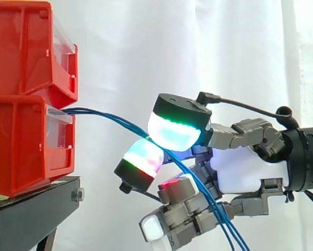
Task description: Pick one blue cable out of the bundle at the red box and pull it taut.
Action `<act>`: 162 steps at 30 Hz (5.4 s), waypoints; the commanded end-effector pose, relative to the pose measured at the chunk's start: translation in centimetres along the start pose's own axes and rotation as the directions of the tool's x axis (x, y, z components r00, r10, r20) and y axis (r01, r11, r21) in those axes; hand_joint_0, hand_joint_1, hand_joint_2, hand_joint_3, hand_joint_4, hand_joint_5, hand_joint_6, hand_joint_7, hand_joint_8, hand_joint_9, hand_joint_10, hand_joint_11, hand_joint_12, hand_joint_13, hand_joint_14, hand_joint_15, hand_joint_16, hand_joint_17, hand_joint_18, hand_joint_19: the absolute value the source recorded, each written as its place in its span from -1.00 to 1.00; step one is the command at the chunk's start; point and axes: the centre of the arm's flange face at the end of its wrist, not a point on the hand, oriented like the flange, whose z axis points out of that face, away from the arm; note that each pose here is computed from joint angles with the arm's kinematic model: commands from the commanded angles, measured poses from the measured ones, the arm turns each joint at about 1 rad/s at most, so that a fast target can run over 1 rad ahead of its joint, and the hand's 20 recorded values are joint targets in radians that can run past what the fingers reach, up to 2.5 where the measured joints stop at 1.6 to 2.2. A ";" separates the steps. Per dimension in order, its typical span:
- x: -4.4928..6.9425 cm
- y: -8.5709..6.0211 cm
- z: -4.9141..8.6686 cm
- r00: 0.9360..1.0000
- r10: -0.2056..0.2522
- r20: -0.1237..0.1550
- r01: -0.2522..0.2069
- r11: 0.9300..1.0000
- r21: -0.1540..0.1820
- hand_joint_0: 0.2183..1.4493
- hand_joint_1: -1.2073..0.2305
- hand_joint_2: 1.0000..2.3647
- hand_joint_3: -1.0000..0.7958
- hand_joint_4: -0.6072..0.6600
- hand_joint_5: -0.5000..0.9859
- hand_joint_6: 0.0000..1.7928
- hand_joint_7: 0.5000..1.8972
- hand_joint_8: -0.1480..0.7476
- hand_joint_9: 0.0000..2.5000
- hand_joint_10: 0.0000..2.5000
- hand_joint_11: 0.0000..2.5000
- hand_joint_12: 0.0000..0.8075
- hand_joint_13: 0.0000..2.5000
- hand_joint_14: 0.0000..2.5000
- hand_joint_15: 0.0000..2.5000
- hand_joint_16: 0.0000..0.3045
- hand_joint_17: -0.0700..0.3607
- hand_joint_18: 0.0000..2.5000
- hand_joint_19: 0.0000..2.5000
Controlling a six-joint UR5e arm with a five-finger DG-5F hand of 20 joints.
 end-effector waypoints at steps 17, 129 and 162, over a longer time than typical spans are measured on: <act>0.0 -0.1 0.0 1.000 -0.008 0.001 0.008 1.000 0.000 -0.54 -0.16 -1.00 -0.44 0.13 -0.57 0.03 -0.34 0.06 -0.06 -1.00 0.06 0.01 -0.30 -0.99 -0.54 -0.63 -0.08 -0.46 -0.67; -0.5 0.1 0.1 1.000 -0.001 0.009 0.001 1.000 -0.007 -0.37 -0.37 -0.97 -0.08 -0.15 -0.54 0.05 -0.14 -0.31 -0.15 -0.99 -0.04 -0.10 -0.41 -0.99 -0.59 -0.68 -0.17 -0.53 -0.70; -0.3 0.6 0.2 1.000 -0.001 0.010 0.001 1.000 -0.016 -0.11 -0.49 -1.00 -0.44 -0.28 -0.66 0.11 -0.27 -0.40 -0.34 -0.99 -0.17 -0.18 -0.49 -0.99 -0.68 -0.71 -0.21 -0.53 -0.84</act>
